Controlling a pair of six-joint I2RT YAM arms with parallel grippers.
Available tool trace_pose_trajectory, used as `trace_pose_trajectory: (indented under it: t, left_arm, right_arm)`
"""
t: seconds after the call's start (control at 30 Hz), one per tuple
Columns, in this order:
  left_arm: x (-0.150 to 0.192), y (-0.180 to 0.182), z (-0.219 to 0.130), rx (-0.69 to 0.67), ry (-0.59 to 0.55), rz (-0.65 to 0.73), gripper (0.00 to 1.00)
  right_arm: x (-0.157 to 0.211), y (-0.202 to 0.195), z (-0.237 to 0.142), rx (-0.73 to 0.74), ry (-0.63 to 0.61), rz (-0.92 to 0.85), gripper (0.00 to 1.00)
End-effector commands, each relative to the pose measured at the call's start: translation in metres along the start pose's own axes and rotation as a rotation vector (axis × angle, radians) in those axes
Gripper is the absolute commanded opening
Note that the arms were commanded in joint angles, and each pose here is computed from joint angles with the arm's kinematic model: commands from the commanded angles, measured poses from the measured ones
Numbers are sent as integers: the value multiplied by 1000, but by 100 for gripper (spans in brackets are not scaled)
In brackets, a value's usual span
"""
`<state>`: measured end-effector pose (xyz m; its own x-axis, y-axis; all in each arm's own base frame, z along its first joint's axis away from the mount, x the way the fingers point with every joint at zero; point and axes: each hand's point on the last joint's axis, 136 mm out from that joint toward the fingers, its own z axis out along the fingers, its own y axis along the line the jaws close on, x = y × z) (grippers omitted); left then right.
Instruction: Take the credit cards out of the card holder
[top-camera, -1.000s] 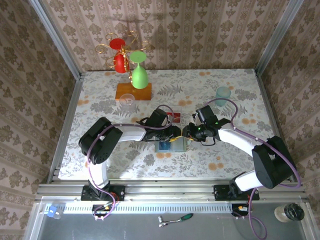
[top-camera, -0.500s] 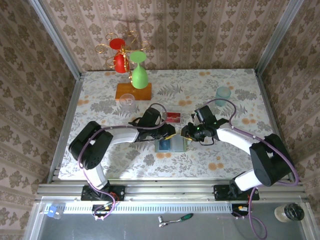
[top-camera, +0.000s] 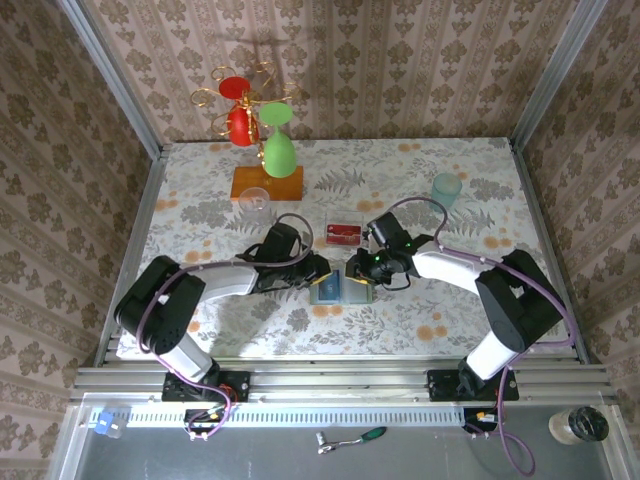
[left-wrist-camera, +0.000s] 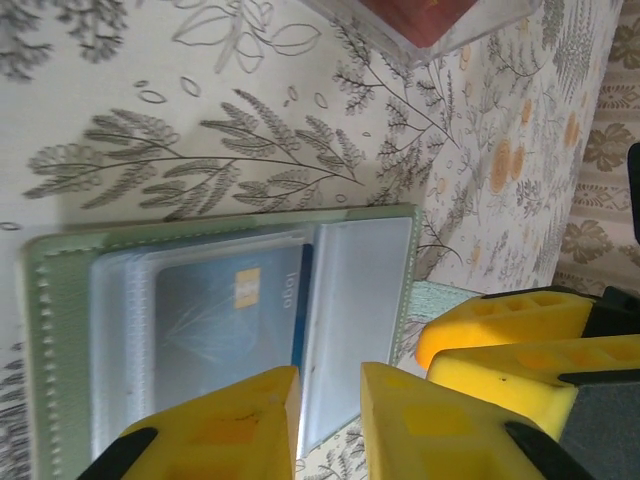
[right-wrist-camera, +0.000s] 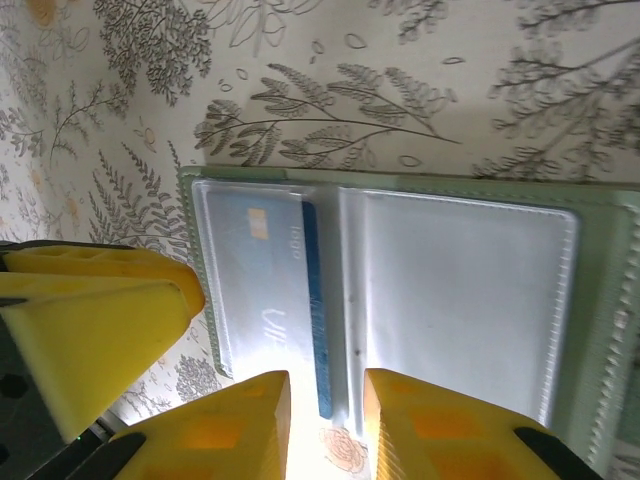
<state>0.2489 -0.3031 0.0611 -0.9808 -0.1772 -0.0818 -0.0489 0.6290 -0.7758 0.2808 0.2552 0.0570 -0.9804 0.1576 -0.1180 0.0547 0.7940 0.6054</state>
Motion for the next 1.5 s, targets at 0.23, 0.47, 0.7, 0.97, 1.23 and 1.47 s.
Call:
trace_pose_trajectory:
  t: [0.23,0.47,0.7,0.97,1.23,1.47]
  left_arm:
    - [7,28,-10,-112,2,35,14]
    - [10,41,-5,-165,27,43,0]
    - [12,49,-7,-201,27,48,0]
    - [13,54,-5,-211,33,42,0]
    - [15,58,-6,-225,38,38,0]
    - [16,59,-6,-227,38,35,0]
  right_arm:
    - [4,18,16,-20,37,-19,24]
    - [6,21,24,-22,51,-22,23]
    - [8,22,28,-24,66,-23,23]
    - [9,24,33,-33,78,-29,23]
    - [10,24,39,-35,88,-29,23]
    - [11,23,43,-36,97,-28,23]
